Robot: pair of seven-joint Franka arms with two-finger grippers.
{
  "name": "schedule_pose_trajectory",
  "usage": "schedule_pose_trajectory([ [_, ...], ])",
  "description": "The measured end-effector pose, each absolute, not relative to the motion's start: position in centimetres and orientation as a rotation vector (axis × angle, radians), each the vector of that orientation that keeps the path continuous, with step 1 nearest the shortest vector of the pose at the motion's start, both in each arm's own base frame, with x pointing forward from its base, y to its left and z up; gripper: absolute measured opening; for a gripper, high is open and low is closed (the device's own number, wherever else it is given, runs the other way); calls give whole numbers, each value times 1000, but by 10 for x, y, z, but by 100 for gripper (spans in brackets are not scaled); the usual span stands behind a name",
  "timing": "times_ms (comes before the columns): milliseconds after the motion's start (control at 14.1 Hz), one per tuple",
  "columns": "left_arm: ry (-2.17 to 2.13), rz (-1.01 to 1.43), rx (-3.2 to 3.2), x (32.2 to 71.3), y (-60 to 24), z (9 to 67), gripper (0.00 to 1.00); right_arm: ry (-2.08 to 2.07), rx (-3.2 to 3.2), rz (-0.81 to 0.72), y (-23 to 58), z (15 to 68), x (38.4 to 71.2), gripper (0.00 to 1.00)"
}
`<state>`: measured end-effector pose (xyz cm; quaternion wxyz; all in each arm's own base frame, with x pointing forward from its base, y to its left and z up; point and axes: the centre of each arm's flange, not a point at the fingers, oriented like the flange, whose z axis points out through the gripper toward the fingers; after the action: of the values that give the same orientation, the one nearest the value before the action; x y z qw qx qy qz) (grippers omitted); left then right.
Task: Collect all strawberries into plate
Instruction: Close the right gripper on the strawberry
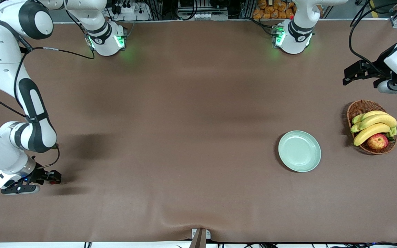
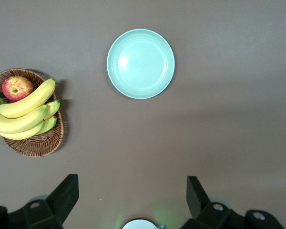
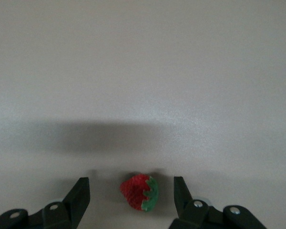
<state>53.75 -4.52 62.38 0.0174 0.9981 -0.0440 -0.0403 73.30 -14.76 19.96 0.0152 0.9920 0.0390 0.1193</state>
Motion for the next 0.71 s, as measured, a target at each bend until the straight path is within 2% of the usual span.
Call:
schedule_pose_trajectory([
  [142,-137,-125,3101,538,-45,624,100,119,3080,399,-148,192,733,76],
  [283,-137,-126,3101,538,-45,624,100,117,3080,402,-149,188,733,63],
  [708,-136,-130,3101,537,-45,623,100,113,3084,384,-152,180,731,62],
])
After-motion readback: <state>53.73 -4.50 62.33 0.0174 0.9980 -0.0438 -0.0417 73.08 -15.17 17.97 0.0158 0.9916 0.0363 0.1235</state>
